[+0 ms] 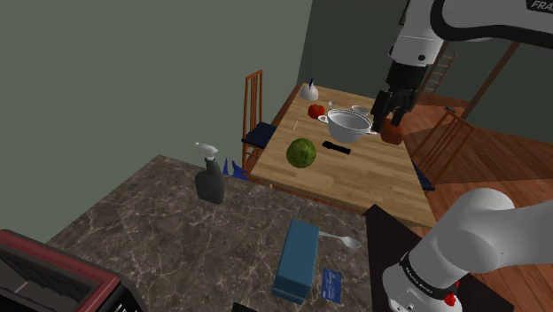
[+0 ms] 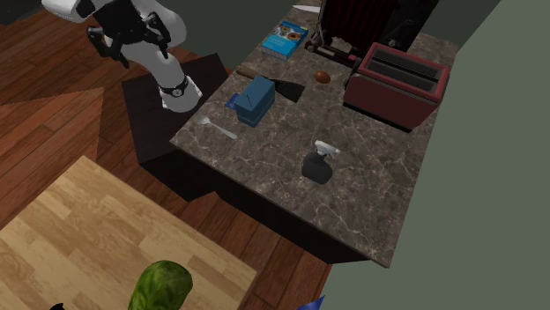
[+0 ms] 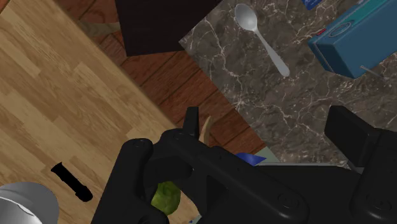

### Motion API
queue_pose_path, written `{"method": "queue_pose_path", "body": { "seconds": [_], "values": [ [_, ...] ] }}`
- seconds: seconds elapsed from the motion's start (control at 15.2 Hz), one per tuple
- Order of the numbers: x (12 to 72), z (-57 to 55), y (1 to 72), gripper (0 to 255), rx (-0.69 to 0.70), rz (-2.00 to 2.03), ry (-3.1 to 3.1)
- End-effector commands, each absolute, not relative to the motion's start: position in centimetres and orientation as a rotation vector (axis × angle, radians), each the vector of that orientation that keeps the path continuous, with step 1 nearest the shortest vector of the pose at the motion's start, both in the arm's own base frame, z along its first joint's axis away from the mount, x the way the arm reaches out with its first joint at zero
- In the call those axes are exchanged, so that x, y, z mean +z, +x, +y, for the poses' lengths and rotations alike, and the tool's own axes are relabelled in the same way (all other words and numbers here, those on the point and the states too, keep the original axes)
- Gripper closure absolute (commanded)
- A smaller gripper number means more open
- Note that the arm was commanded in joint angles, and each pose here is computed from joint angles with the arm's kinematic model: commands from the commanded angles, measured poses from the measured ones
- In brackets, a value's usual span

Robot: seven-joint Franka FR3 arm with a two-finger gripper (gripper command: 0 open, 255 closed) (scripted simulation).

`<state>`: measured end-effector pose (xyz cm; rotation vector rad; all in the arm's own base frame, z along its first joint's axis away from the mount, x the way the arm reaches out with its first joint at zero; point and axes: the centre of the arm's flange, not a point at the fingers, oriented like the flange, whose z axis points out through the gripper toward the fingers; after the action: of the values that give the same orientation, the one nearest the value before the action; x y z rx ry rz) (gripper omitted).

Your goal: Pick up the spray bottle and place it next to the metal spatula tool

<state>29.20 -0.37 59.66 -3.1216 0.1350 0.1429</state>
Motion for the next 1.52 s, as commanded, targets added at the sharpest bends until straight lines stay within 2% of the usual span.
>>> {"method": "queue_pose_path", "body": {
  "seconds": [0.0, 1.45],
  "values": [
    [59.7, -0.4, 29.2, 0, 0.143, 0.135, -3.122],
    [50.5, 17.4, 48.6, 0, 0.020, -0.307, -3.078]
  ]
}}
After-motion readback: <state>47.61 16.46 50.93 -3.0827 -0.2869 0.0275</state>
